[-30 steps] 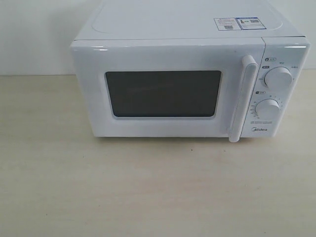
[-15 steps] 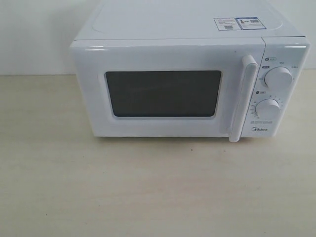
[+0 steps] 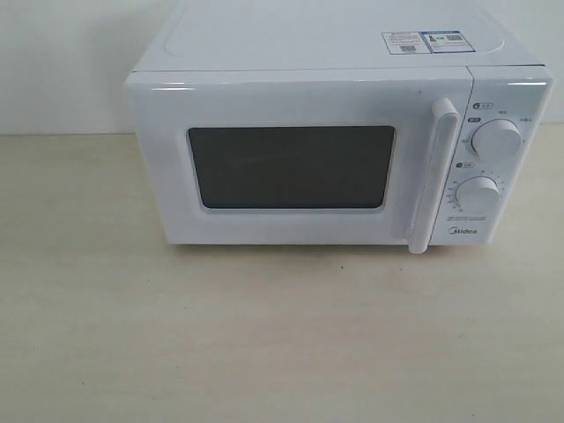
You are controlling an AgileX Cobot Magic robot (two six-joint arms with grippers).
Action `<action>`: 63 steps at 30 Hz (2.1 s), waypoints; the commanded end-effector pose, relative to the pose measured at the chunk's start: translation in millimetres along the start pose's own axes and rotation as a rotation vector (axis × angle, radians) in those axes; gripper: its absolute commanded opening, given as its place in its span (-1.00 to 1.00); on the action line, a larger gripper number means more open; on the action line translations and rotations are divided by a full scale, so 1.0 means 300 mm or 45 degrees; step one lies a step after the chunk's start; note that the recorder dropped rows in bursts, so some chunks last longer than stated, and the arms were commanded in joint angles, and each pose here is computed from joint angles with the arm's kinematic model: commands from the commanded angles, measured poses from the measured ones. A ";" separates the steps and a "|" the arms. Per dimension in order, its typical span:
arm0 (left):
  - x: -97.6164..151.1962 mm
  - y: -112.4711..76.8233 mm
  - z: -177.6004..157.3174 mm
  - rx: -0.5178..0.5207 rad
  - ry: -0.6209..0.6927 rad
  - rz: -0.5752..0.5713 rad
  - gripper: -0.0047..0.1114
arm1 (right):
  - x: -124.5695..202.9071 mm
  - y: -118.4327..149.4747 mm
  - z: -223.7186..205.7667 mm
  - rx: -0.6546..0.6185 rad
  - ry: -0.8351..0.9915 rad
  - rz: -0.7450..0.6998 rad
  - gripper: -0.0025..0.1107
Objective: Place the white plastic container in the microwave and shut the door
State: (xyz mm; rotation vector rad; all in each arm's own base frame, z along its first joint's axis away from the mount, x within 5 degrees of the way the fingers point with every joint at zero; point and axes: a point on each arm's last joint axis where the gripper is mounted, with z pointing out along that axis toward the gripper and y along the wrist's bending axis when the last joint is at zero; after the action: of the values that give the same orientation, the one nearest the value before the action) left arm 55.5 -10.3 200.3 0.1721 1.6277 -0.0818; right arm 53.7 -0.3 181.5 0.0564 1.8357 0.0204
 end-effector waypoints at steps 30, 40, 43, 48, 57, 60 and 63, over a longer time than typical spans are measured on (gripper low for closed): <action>0.048 -0.001 -0.004 -0.002 0.190 -0.051 -0.84 | -0.001 -0.001 -0.001 0.005 -0.008 0.004 -0.96; 0.049 -0.001 -0.004 -0.002 0.194 -0.059 -0.84 | -0.001 -0.001 -0.001 0.005 -0.008 0.004 -0.96; 0.049 -0.001 -0.004 -0.002 0.194 -0.059 -0.84 | -0.001 -0.001 -0.001 0.005 -0.008 0.004 -0.96; 0.049 0.000 -0.004 -0.012 0.194 -0.102 -0.84 | -0.001 -0.001 -0.001 0.005 -0.008 0.004 -0.96; 0.050 0.013 -0.004 -0.103 0.194 -0.139 -0.84 | -0.001 -0.001 -0.001 0.005 -0.008 0.004 -0.96; 0.050 0.013 -0.004 -0.103 0.194 -0.139 -0.84 | -0.001 -0.001 -0.001 0.005 -0.008 0.004 -0.96; 0.050 0.013 -0.004 -0.103 0.194 -0.139 -0.84 | -0.001 -0.001 -0.001 0.005 -0.008 0.004 -0.96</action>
State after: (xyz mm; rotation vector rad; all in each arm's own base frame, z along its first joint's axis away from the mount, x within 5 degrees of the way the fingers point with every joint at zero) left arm 54.2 -5.7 186.6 0.0363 1.7887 -0.0853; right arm 53.6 -0.3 181.2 0.0564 1.8396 0.0205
